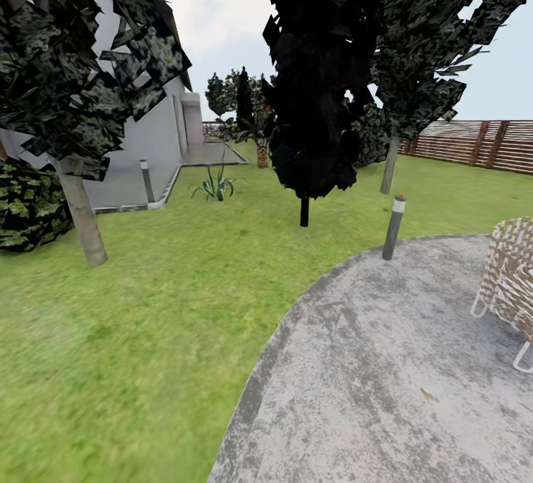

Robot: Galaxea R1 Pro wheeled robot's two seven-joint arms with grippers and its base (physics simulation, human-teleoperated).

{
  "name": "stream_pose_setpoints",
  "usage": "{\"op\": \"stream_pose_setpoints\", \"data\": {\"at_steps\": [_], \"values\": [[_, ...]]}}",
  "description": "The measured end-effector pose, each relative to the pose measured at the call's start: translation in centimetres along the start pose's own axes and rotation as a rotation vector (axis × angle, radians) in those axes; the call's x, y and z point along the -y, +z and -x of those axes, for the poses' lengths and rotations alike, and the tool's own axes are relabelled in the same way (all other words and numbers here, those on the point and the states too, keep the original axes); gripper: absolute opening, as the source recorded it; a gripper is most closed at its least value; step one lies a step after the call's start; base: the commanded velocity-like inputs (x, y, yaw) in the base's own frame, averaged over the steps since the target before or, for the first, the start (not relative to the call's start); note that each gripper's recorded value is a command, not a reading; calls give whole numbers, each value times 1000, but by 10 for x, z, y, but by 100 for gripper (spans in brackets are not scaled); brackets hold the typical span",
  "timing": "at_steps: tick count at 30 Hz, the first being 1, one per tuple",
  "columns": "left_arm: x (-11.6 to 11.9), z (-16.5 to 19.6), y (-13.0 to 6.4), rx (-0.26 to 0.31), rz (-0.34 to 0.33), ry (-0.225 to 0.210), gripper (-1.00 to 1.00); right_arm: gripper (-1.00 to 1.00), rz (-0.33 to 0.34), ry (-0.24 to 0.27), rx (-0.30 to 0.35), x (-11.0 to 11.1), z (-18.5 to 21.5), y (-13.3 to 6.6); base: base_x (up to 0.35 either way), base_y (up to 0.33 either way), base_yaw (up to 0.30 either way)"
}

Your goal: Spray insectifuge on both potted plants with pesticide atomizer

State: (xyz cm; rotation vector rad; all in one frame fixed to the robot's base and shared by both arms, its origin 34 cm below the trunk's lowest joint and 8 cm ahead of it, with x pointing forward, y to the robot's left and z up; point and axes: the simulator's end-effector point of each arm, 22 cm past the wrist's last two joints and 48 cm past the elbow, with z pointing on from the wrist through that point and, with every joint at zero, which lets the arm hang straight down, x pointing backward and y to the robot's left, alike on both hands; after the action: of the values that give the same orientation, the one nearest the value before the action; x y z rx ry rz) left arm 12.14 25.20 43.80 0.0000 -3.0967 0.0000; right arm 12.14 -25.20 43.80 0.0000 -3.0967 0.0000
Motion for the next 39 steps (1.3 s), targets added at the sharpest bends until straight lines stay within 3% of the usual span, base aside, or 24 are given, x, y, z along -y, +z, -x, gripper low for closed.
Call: {"op": "stream_pose_setpoints", "data": {"at_steps": [2, 4, 6, 12, 15, 32, 33, 34, 35, 36, 39], "values": [[-8, 17, 0, 33, 5, -16, 100, 100, -11, 16, 33, 9, 17, 0, 0, 0, 0], [-16, 34, -1, 67, 17, -26, 100, 100, -6, 13, 67, 5, 34, -1, 0, 0, 0], [-8, 33, -1, 78, 10, -16, 100, 100, 7, 6, 100, -4, 51, -2, 0, 0, 0], [-1, -7, 0, -9, 4, -3, 100, 100, 35, 2, 137, -29, 87, -6, 0, 0, -16], [-4, -5, 0, -13, 8, -2, 100, 100, 33, 2, 144, -27, 95, -7, 0, 0, -221], [-33, 57, -4, 104, 42, -4, 100, 100, 32, -1, 238, -23, 140, -16, 0, 0, -296], [-33, 93, -8, 167, 43, -2, 100, 100, 31, 1, 305, -21, 171, -25, 0, 0, -300], [-33, 168, -26, 318, 43, 0, 100, 100, 29, 3, 453, -20, 237, -52, 0, 0, -300], [-32, 270, -67, 519, 43, 3, 100, 100, 27, 5, 612, -19, 303, -91, 0, 0, -300], [-31, 299, -80, 567, 43, 3, 100, 100, 27, 6, 614, -18, 303, -91, 0, 0, -300], [-32, 320, -90, 599, 43, 1, 100, 100, 26, 11, 662, -17, 321, -105, 0, 0, -300]]}}
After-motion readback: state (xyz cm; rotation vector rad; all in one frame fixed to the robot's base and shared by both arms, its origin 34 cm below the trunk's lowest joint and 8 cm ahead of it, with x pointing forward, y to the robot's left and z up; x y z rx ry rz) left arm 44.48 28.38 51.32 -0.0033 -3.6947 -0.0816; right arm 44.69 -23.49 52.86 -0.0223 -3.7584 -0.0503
